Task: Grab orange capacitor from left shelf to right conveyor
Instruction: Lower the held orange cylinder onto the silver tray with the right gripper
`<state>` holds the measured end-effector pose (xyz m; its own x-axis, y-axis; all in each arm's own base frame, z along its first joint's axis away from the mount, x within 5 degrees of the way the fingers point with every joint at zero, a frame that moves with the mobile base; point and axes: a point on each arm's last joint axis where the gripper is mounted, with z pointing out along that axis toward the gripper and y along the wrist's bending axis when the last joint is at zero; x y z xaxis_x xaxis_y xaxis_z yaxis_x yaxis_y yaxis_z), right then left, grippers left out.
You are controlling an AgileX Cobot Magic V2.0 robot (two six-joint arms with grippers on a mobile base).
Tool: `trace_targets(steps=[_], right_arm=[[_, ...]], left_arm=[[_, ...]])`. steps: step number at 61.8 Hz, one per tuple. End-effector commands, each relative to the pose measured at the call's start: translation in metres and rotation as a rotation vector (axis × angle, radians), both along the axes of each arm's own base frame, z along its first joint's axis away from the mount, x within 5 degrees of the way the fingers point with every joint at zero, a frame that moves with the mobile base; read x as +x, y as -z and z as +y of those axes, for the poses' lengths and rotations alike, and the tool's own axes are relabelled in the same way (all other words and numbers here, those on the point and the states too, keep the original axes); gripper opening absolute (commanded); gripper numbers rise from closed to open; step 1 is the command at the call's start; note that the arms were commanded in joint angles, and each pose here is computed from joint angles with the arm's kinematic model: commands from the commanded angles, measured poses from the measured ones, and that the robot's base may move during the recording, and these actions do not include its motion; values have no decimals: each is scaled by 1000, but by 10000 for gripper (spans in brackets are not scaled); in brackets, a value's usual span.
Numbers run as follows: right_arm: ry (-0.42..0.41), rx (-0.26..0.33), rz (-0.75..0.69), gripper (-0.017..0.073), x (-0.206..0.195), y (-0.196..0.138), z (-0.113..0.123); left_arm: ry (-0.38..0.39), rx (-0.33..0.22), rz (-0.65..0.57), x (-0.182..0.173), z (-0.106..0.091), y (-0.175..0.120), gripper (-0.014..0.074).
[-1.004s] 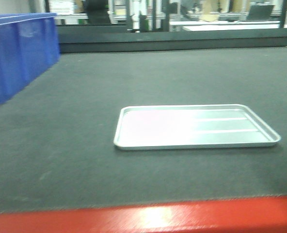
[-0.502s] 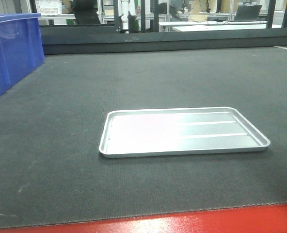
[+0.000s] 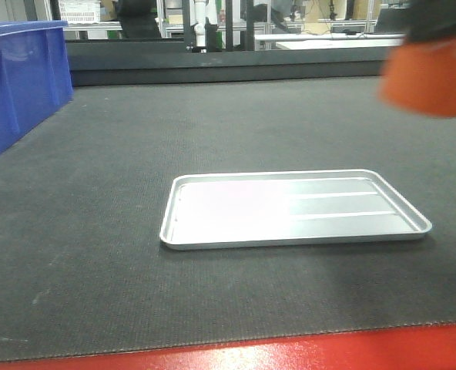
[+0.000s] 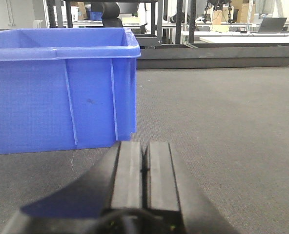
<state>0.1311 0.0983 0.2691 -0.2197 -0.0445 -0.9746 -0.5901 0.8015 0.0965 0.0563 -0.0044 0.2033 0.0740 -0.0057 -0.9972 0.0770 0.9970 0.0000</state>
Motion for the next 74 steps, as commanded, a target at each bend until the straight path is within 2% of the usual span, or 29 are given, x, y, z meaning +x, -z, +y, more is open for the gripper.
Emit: trace_targets(steps=[1,8,13,22,27,38,42,44,47,54,67,74], right_arm=[[-39,63,-144,48,26,-17,22],[-17,92,-132,48,59,-1,38],[32,134,-130,48,79,13,40],[84,163,-160,48,105,37,36],[89,152,-140,48,111,51,38],[82,58,-103,57,118,77,41],[81,52,-94,113,119,82,42],[81,50,-90,173,120,83,42],[81,47,-86,288,120,84,42],[86,46,-80,645,120,85,42],[85,62,-109,636,119,79,42],[85,93,-162,636,116,62,40]], left_arm=[[2,-12,-81,0,0,-10,-105],[2,-12,-81,0,0,-10,-105],[2,-12,-81,0,0,-10,-105],[2,-12,-81,0,0,-10,-105],[2,-12,-81,0,0,-10,-105],[2,-12,-81,0,0,-10,-105],[2,-12,-81,0,0,-10,-105],[2,-12,-81,0,0,-10,-105],[2,-12,-81,0,0,-10,-105],[2,-12,-81,0,0,-10,-105],[2,-12,-81,0,0,-10,-105],[2,-12,-81,0,0,-10,-105]])
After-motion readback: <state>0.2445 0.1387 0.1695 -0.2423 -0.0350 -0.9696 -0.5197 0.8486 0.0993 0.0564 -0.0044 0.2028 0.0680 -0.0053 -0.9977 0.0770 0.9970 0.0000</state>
